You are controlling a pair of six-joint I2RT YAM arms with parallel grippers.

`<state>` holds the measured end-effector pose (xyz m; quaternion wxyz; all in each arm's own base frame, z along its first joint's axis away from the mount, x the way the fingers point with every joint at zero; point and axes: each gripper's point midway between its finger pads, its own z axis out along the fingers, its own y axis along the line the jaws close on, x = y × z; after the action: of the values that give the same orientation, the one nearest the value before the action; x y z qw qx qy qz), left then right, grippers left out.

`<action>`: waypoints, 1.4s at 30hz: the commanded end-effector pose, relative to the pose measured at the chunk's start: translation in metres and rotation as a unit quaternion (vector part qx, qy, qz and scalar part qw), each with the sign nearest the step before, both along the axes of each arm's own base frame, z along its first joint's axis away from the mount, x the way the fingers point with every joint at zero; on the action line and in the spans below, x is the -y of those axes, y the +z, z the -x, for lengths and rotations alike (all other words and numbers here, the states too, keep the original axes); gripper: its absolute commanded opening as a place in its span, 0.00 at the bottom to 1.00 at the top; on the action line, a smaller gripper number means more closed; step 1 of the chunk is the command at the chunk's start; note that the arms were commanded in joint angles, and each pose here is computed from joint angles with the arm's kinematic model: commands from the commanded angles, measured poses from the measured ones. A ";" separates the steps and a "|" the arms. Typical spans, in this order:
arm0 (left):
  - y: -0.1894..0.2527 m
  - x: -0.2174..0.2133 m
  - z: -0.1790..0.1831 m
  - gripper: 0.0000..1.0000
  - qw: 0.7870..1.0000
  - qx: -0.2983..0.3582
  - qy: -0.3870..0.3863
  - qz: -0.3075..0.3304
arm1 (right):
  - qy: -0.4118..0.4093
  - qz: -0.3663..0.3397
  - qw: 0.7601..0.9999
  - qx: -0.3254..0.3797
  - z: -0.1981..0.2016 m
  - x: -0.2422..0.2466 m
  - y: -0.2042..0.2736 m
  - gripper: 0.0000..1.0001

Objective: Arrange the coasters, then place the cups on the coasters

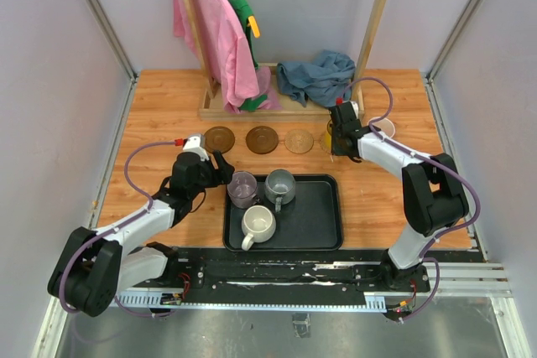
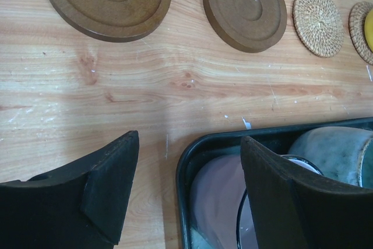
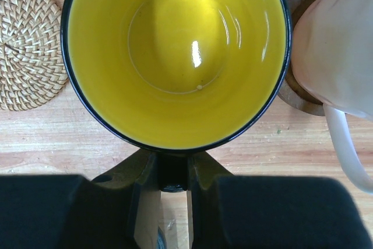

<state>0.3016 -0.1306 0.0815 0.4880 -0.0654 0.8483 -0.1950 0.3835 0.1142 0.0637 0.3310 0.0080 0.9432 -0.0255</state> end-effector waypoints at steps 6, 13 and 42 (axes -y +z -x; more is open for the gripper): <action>0.012 0.003 -0.009 0.74 1.000 0.019 -0.001 -0.003 | -0.007 -0.018 0.999 0.044 -0.025 -0.003 0.018 0.01; 0.010 0.003 -0.009 0.74 1.000 0.016 -0.001 -0.005 | -0.005 -0.022 0.999 0.037 -0.024 -0.004 0.014 0.01; 0.014 0.005 -0.010 0.74 1.000 0.020 -0.005 -0.002 | -0.015 -0.037 0.999 -0.001 0.022 -0.002 0.013 0.79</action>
<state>0.3032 -0.1301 0.0795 0.4861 -0.0668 0.8502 -0.1910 0.3777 0.1213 0.0634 0.3275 0.0229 0.9446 0.0010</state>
